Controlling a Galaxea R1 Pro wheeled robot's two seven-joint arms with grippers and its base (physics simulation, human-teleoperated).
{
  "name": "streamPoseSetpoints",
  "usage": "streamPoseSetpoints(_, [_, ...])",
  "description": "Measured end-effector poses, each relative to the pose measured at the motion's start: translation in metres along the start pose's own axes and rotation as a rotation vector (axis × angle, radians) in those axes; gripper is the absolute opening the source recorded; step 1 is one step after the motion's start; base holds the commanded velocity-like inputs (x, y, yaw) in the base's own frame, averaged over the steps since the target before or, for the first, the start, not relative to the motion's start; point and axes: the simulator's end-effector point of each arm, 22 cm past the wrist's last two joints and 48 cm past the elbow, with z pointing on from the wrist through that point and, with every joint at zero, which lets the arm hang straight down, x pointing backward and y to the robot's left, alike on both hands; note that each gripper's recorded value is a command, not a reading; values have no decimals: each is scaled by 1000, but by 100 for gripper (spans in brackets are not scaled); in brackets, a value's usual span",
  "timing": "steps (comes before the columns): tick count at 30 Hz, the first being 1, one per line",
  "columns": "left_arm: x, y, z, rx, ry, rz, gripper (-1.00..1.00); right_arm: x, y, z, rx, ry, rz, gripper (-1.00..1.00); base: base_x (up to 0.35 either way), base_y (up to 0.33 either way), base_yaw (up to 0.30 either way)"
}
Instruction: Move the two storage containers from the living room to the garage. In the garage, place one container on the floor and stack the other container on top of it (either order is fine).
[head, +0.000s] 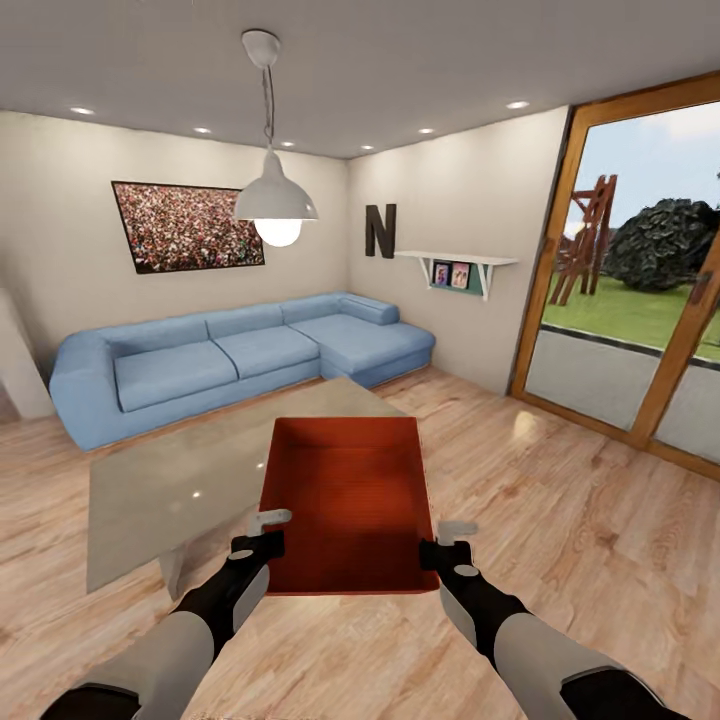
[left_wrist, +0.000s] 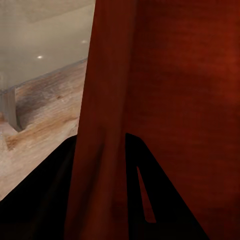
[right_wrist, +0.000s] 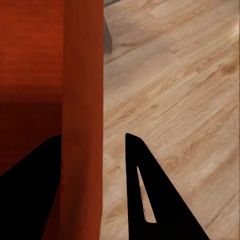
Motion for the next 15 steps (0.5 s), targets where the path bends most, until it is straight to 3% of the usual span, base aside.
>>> streamPoseSetpoints(15, [0, 0, 0, 1, -1, 1, -100, 0, 0, 0, 0, -1, 2, -100, 0, 0, 267])
